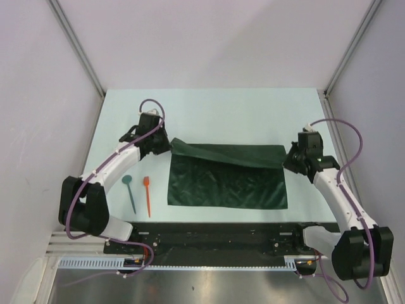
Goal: Fold the napkin into a case and place the utensils inside
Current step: Fold and flatten the napkin at the center of the board.
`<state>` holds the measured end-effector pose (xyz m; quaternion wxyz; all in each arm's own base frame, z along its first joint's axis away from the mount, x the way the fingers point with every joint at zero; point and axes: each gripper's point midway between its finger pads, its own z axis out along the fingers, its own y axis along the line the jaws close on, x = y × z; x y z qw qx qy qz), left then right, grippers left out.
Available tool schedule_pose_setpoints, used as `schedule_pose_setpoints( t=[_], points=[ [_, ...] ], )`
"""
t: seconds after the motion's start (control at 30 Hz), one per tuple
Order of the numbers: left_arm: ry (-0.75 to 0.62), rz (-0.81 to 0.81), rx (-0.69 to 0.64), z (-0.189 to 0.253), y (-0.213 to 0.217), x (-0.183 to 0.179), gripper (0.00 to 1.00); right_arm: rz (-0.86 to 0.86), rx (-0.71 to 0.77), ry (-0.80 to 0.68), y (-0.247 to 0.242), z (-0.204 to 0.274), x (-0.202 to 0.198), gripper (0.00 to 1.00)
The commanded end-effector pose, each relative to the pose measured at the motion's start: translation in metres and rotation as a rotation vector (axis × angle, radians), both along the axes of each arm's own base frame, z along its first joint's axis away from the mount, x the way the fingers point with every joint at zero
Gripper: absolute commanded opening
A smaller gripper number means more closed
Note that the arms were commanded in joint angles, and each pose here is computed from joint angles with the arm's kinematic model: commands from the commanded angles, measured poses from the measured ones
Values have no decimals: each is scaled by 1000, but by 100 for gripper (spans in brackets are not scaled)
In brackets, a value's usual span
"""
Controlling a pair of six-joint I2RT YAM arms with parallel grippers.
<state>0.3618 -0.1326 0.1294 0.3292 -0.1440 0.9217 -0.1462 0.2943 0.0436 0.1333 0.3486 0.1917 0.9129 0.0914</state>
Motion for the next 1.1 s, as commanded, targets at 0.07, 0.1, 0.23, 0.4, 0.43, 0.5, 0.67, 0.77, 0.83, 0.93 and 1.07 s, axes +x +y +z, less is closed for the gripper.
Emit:
schedule_pose_setpoints(
  t=[0.07, 0.1, 0.23, 0.4, 0.43, 0.5, 0.67, 0.77, 0.83, 0.93, 1.07],
  points=[
    [118, -144, -96, -33, -18, -57, 0, -110, 109, 204, 6, -47, -65, 0],
    [151, -142, -91, -46, -16, -67, 0, -112, 112, 205, 7, -46, -66, 0],
    [196, -147, -78, -61, -12, -86, 0, -175, 116, 250, 9, -50, -74, 0],
    [220, -138, -62, -68, -10, -98, 0, -206, 102, 352, 9, -74, -87, 0],
    [233, -131, -63, -70, -10, -102, 0, -221, 86, 372, 6, -77, -91, 0],
    [245, -125, -61, -71, -10, -107, 0, -238, 76, 389, 4, -79, -95, 0],
    [213, -80, -18, -61, 2, -110, 0, -319, 48, 365, -7, -69, -103, 0],
    [209, -76, 2, -60, 7, -113, 0, -374, 33, 378, -15, -69, -111, 0],
    [231, -80, 3, -64, 7, -118, 0, -386, 25, 412, -17, -76, -120, 0],
    [258, -80, 11, -75, 9, -125, 0, -394, 27, 467, -15, -87, -128, 0],
    [276, -81, 15, -84, 11, -131, 0, -395, 12, 522, -15, -101, -134, 0]
  ],
)
